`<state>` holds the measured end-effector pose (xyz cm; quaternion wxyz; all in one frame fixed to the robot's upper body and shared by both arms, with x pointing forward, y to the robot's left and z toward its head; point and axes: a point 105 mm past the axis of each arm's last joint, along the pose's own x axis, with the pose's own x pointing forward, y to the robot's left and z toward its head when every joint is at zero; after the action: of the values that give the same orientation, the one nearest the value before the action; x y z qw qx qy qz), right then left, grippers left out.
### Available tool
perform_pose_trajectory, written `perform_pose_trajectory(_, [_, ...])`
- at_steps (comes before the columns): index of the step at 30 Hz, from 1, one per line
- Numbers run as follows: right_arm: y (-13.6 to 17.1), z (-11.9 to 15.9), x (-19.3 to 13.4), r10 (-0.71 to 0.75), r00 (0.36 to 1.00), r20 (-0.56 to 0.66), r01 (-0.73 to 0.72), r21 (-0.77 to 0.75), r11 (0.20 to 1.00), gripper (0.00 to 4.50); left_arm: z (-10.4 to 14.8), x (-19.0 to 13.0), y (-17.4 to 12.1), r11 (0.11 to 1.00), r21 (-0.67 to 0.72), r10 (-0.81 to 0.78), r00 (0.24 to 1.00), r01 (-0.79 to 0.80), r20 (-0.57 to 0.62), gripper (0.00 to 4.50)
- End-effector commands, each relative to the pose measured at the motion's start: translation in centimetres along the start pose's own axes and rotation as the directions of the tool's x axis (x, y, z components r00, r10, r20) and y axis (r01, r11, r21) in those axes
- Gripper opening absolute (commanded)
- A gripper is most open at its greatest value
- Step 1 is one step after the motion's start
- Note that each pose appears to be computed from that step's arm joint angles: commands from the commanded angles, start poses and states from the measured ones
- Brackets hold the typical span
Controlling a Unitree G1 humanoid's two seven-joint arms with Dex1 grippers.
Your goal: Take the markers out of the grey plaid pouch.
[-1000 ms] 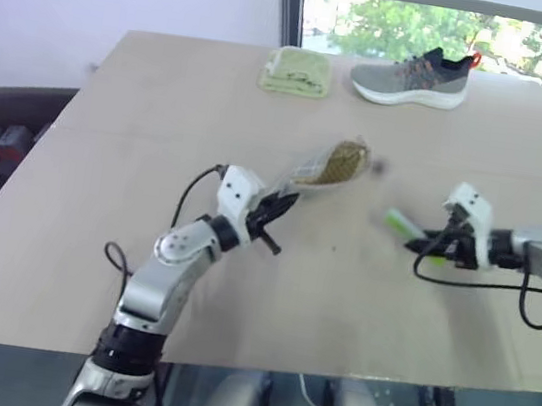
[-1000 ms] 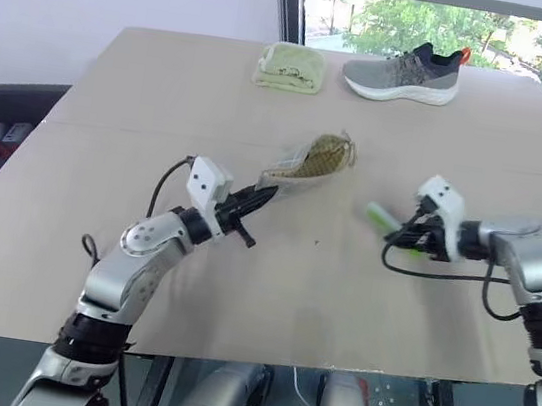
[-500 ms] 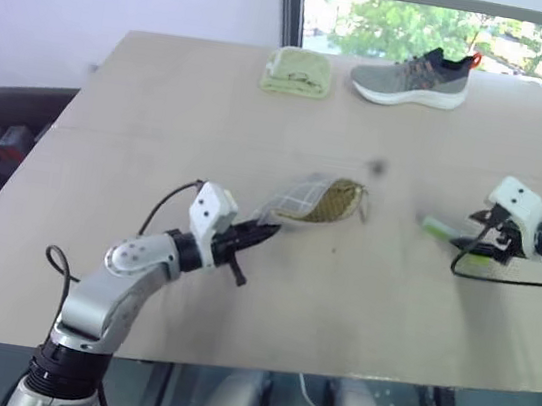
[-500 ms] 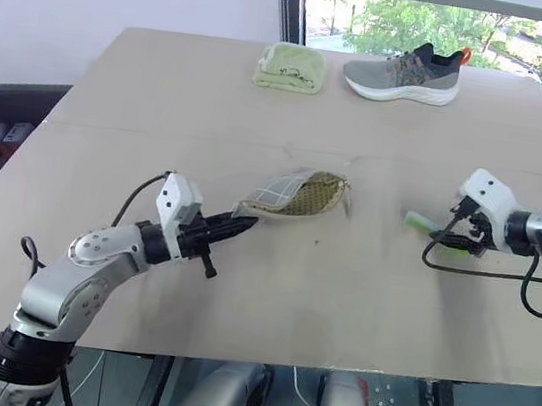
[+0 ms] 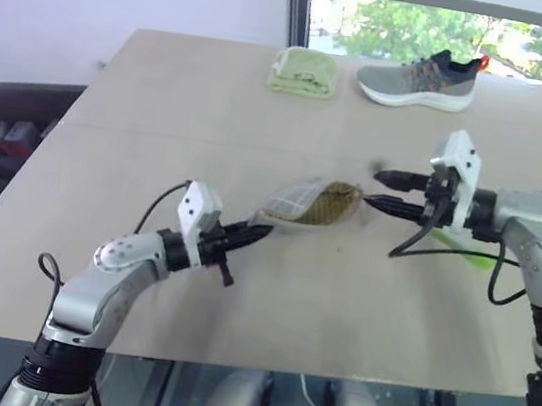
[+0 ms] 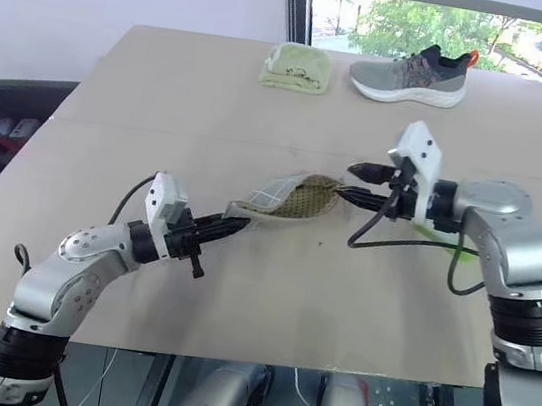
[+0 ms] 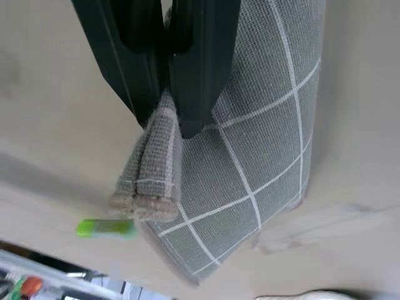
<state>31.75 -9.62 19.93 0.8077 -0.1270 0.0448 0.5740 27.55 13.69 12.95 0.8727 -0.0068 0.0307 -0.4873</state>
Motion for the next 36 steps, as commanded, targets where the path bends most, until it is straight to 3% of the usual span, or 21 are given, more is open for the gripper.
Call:
perform_pose_trajectory(1, [1.2,0.4,1.8,0.061,0.998,0.017,-0.061,-0.013,0.998,0.25,0.9,-0.4,-0.2,0.998,-0.023,-0.051,0.997,0.052,0.060,0.00])
perform_pose_trajectory(8, [0.8,-0.9,3.2,0.070,0.996,-0.049,-0.072,-0.042,0.997,0.10,2.3,-0.3,-1.9,0.977,-0.089,-0.181,0.973,0.195,0.146,0.00])
perform_pose_trajectory(13, [0.4,-1.6,2.9,0.045,0.981,-0.191,-0.085,-0.205,0.975,0.10,3.0,-0.4,-3.4,0.944,-0.131,-0.278,0.942,0.304,0.188,0.00])
perform_pose_trajectory(16, [0.9,-1.6,2.1,0.072,0.955,-0.288,-0.155,-0.278,0.948,0.87,3.2,-0.2,-3.8,0.926,-0.159,-0.310,0.929,0.344,0.202,0.00])
perform_pose_trajectory(21, [1.5,-1.4,1.5,0.042,0.915,-0.401,-0.211,-0.386,0.898,3.32,3.1,0.3,-4.3,0.889,-0.218,-0.346,0.903,0.402,0.253,0.00])
perform_pose_trajectory(23, [2.5,-1.8,1.7,0.085,0.888,-0.452,-0.280,-0.385,0.879,3.90,2.8,1.0,-4.2,0.861,-0.271,-0.354,0.889,0.431,0.291,0.00])
perform_pose_trajectory(36, [2.1,-5.7,5.9,0.072,0.837,-0.542,-0.349,-0.428,0.833,3.90,1.6,2.6,-5.0,0.790,-0.353,-0.405,0.858,0.502,0.315,0.00])
